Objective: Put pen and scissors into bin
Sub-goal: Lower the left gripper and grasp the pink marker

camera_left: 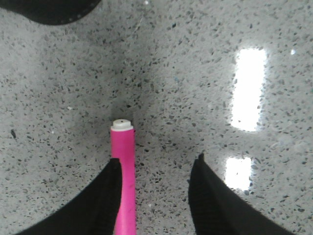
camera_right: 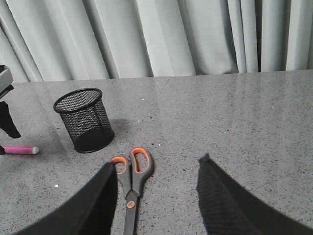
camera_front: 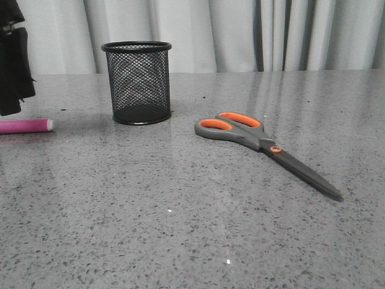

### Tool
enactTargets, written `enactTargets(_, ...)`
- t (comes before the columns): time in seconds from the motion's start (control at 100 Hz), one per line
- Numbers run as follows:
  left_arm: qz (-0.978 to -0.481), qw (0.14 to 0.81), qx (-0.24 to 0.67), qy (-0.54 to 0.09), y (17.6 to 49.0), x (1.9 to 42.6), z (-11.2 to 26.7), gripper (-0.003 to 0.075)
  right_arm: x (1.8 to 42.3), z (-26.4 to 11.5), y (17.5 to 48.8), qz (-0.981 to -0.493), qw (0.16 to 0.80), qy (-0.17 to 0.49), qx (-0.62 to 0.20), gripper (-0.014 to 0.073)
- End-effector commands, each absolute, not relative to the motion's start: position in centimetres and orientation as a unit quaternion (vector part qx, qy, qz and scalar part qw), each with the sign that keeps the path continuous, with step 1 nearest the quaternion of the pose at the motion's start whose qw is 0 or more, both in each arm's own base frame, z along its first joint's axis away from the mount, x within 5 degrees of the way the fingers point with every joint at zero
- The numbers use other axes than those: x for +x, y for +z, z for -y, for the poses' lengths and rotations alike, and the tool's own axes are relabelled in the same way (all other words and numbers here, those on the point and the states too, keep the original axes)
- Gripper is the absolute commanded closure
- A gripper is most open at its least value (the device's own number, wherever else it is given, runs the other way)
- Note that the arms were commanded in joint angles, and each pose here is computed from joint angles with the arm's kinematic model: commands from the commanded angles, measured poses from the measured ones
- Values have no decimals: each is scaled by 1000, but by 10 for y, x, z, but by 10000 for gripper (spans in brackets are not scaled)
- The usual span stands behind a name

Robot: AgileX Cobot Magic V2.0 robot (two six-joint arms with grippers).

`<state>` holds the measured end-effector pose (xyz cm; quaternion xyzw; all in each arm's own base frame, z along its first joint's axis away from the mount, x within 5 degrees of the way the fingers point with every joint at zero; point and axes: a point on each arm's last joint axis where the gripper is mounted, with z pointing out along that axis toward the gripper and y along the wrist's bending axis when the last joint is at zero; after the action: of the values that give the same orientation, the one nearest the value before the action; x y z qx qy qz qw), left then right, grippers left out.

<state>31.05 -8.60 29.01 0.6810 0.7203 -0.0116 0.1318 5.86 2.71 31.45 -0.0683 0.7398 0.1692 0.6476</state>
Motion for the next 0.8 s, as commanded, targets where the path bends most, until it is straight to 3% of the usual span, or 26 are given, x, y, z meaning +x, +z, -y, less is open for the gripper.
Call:
enactTargets(0.0,-724,161,671,-12,305,313,84,434,61,-25,329,-718,675,160,-61,255)
enactTargets(0.43,-711,122,692,-31,277,327,81,434,61,-24,328,-718,676,149,-67,255)
enactTargets(0.79,-718,130,684,-19,273,336,75,434,61,-24,328,-719,675,150,-68,255)
